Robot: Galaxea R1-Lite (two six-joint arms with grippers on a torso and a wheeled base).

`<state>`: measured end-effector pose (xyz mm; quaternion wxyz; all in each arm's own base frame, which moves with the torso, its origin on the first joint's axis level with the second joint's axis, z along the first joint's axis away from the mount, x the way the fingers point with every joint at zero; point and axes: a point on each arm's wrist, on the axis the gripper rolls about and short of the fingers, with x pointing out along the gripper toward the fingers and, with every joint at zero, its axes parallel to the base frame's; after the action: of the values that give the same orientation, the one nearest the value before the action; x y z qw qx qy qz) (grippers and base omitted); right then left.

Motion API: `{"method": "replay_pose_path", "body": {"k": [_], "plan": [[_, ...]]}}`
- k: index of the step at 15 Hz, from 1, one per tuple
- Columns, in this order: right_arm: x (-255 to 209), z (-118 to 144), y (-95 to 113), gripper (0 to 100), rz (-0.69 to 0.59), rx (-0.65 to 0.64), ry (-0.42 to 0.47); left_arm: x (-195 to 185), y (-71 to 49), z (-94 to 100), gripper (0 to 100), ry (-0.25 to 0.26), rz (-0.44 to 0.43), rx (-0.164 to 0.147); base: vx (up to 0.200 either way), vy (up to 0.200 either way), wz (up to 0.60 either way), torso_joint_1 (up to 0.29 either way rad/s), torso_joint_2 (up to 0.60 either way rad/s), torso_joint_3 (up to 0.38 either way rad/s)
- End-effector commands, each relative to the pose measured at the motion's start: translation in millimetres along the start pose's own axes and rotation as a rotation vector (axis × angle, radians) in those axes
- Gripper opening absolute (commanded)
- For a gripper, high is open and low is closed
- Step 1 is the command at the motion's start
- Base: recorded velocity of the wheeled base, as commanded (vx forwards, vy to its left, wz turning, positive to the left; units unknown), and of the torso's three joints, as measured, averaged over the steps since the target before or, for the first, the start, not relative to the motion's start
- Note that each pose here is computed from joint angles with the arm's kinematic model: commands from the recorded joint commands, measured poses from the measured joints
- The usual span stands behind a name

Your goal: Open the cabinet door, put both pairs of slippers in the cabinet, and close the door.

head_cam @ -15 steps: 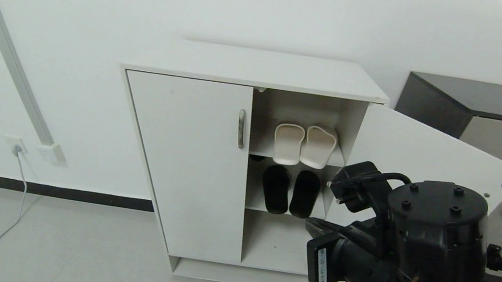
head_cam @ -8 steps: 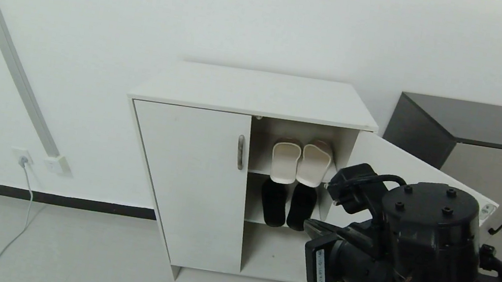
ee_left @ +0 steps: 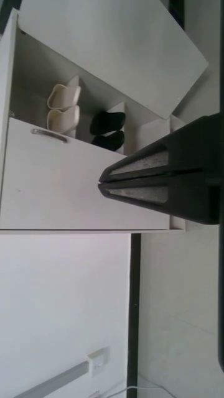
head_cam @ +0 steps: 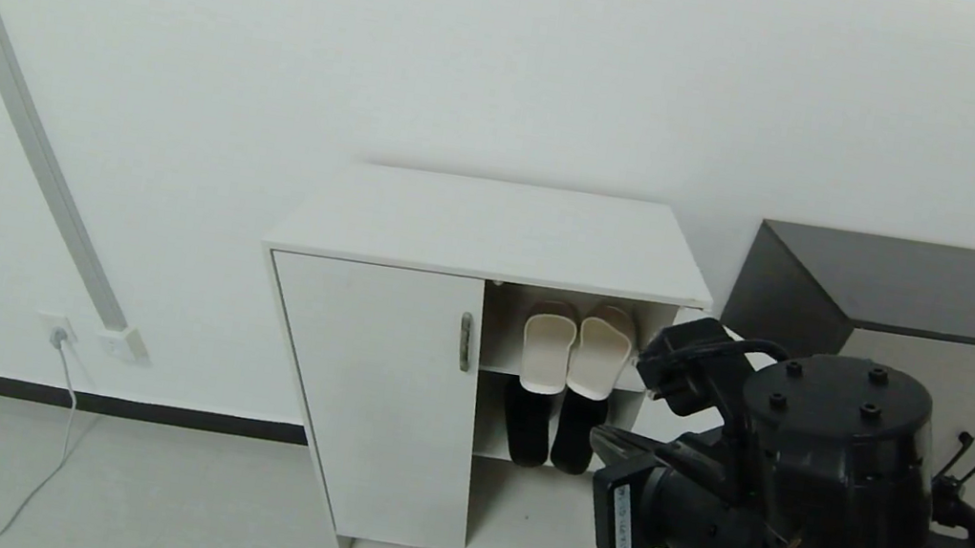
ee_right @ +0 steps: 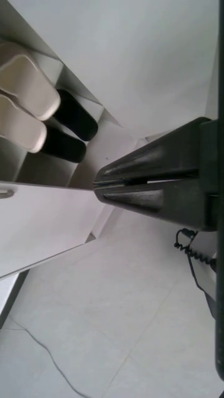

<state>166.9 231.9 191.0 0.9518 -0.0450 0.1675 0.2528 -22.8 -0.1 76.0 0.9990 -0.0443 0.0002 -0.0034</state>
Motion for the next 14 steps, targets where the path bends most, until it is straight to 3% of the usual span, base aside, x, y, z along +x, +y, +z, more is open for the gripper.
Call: {"method": "replay_pose_path", "body": {"k": [1, 8, 14], "plan": [[-0.2, -0.3, -0.1, 0, 0.000, 0.000, 0.001, 0.1, 0.0, 0.0, 0, 0.002, -0.001, 0.000, 0.000, 0.000, 0.00, 0.242, -0.55, -0.325], [-0.5, 1.4, -2.4, 0, -0.006, 0.006, -0.007, 0.1, 0.0, 0.0, 0, 0.002, -0.002, 0.000, 0.000, 0.000, 0.00, 0.245, -0.55, -0.308], [-0.1, -0.7, -2.4, 0, -0.001, 0.003, 0.001, 0.1, 0.0, 0.0, 0, 0.001, 0.001, 0.000, 0.000, 0.000, 0.00, 0.018, -0.04, -0.019]]}}
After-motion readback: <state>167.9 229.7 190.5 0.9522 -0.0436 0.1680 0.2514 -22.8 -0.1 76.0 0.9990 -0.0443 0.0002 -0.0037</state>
